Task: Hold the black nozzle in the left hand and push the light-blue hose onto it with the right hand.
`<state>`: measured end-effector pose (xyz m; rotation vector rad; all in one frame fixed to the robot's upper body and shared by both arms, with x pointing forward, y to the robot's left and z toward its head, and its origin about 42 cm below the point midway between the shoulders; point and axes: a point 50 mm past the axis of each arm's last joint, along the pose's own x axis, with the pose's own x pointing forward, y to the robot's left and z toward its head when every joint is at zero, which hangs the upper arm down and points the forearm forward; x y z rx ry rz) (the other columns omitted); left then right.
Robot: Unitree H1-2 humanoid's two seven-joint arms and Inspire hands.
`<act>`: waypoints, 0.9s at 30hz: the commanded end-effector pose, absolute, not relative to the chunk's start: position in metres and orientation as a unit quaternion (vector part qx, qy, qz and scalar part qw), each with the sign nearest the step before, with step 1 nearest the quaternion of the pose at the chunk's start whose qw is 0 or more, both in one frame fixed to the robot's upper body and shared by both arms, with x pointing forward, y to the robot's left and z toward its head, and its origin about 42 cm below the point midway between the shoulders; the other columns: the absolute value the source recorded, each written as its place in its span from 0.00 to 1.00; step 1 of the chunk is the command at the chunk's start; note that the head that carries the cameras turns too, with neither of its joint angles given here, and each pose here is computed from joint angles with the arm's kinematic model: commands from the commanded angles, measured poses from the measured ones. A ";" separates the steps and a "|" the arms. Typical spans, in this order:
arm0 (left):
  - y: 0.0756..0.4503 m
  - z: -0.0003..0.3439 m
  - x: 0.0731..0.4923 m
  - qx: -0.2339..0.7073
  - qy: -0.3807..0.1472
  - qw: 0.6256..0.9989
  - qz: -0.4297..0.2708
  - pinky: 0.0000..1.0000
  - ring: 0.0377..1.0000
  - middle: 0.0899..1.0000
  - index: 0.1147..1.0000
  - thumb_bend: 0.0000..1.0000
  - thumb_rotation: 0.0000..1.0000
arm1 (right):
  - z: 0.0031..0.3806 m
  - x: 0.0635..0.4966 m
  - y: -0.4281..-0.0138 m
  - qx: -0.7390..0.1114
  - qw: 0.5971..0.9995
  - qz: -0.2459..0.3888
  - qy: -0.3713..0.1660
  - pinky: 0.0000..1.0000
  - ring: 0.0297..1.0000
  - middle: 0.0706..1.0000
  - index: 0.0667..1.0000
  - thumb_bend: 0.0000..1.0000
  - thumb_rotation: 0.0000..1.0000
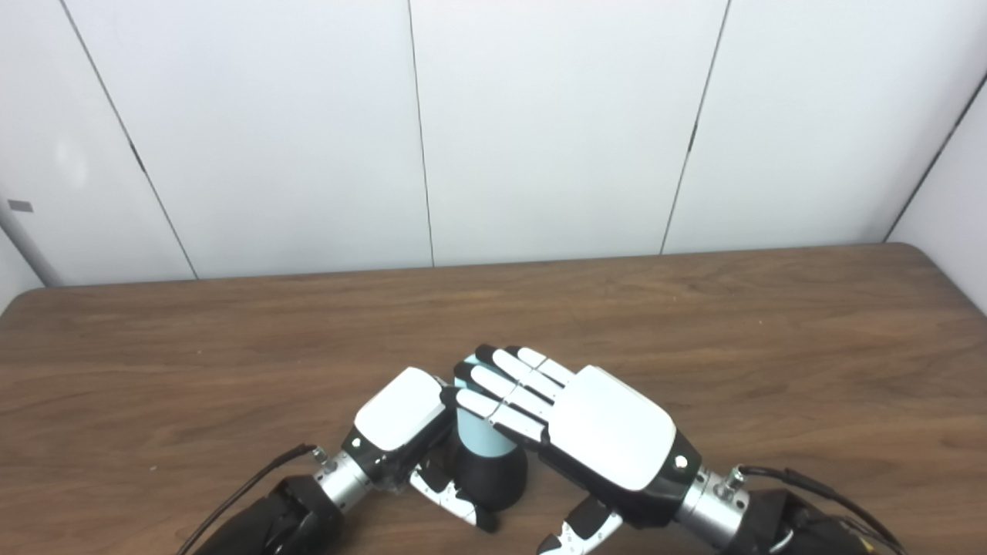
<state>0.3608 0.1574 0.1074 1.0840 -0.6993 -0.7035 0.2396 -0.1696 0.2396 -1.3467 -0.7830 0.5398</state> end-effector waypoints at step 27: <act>0.147 0.041 0.309 0.468 -0.235 0.767 -0.370 0.09 0.11 0.42 0.41 0.52 0.00 | 0.209 0.239 -0.172 -0.619 0.666 0.295 -0.295 0.94 0.95 0.95 0.91 0.88 0.86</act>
